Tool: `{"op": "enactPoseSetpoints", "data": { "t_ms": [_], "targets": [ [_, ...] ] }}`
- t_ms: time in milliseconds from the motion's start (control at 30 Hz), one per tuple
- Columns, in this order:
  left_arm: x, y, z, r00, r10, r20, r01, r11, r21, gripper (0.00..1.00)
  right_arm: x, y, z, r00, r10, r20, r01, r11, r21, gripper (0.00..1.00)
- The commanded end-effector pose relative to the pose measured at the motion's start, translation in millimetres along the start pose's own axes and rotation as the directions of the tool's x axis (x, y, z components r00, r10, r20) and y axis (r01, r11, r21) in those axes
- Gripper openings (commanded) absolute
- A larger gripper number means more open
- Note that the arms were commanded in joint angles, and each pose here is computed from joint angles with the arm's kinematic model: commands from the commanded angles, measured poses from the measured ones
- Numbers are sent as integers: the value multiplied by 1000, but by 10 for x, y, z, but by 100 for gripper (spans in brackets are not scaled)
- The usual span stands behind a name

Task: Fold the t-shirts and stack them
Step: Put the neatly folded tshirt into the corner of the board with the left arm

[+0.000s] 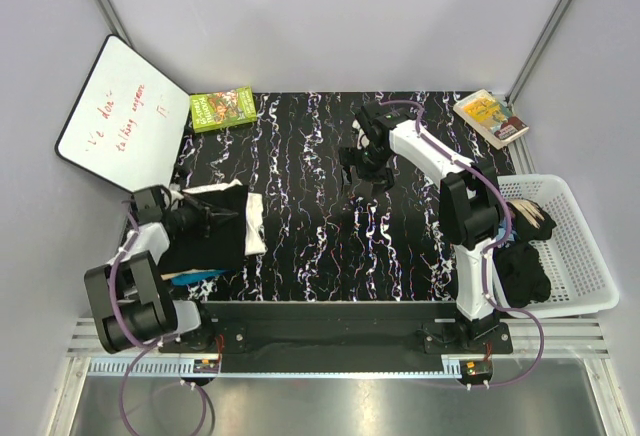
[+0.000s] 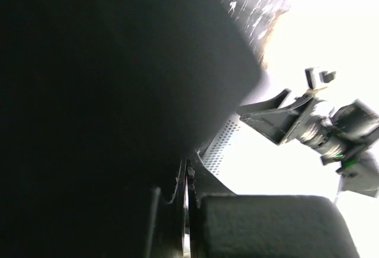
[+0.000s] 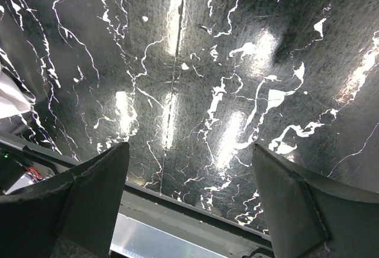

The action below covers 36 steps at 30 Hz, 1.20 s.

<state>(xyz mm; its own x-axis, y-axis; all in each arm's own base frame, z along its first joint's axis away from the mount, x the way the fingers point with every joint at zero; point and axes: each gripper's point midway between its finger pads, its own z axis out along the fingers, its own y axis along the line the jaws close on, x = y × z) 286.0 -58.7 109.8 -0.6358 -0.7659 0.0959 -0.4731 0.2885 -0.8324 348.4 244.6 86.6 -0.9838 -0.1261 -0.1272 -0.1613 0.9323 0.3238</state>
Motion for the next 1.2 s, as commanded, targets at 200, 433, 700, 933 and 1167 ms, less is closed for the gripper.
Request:
{"op": "enactPoseSetpoints", "data": {
  "t_ms": [200, 433, 700, 933, 1167],
  "targets": [
    [-463, 463, -24, 979, -199, 52, 193, 977, 94, 0, -22, -49, 49, 1000, -5, 4, 5, 1000, 19, 91],
    [-739, -76, -371, 989, 46, 142, -61, 993, 102, 0, 2, -72, 51, 1000, -3, -1, 3, 1000, 25, 91],
    [-498, -1258, -766, 857, 414, 306, -470, 872, 136, 81, -67, -78, 34, 1000, -6, 21, 5, 999, 38, 92],
    [-170, -1313, -207, 740, 653, 158, -634, 757, -158, 99, -209, -124, -22, 997, 6, 74, -12, 996, 88, 94],
    [275, -1203, 509, 594, 787, -166, -788, 527, -318, 99, -231, -359, -101, 993, 42, 111, -60, 984, 166, 96]
  ]
}}
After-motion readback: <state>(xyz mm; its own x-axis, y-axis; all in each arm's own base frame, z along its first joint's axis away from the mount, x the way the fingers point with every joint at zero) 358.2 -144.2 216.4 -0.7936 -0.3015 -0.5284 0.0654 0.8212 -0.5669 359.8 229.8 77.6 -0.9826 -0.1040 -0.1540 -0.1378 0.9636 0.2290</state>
